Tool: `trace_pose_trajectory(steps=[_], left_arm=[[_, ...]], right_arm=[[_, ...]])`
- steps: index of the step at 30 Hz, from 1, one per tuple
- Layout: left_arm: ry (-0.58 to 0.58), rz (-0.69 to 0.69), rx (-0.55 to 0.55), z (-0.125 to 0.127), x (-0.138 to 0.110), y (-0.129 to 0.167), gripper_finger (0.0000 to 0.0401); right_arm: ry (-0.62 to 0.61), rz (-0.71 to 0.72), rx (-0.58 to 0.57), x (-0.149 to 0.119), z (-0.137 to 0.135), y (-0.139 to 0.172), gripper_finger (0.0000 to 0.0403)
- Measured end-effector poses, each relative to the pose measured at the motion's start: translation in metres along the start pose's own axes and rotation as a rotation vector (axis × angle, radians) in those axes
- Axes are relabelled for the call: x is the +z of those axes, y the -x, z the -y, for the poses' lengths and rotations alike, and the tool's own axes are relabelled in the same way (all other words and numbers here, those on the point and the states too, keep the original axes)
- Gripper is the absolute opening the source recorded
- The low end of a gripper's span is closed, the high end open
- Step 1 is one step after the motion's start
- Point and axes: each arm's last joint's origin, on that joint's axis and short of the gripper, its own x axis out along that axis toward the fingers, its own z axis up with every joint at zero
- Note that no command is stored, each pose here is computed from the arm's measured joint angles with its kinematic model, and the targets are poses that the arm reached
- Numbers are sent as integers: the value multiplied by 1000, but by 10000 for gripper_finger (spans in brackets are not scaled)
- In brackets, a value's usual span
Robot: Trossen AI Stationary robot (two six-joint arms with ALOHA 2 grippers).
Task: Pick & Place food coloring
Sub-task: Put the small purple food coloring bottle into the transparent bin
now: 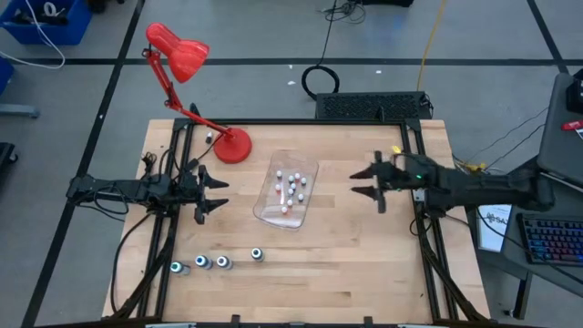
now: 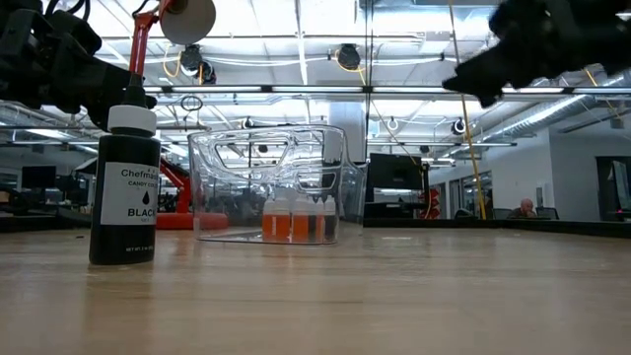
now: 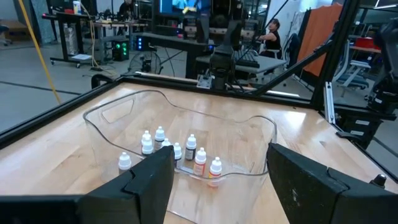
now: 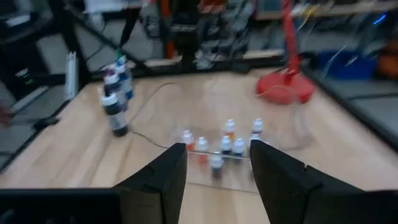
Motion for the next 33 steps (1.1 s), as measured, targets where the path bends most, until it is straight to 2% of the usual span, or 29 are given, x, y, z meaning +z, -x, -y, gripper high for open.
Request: trace_pose_trajectory(steps=[5, 10, 14, 21, 23, 27, 30, 33], left_arm=[[0, 0, 0, 0, 0, 0, 253], [0, 0, 0, 0, 0, 0, 253], [13, 67, -9, 1, 7, 0, 253], [16, 111, -10, 1, 11, 1, 253], [35, 122, 31, 0, 12, 1, 253], [161, 61, 119, -3, 4, 0, 253], [293, 25, 334, -10, 2, 1, 253], [389, -33, 544, -15, 22, 10, 253]], right_arm=[[11, 121, -64, -39, 2, 22, 168], [31, 188, -78, -61, 3, 31, 168], [68, 237, -77, -62, 2, 36, 167], [81, 193, -79, -68, 2, 35, 170], [80, 185, -79, -68, 3, 34, 170], [80, 187, -79, -68, 3, 34, 171], [79, 187, -79, -68, 3, 34, 171], [79, 188, -78, -68, 3, 34, 171]])
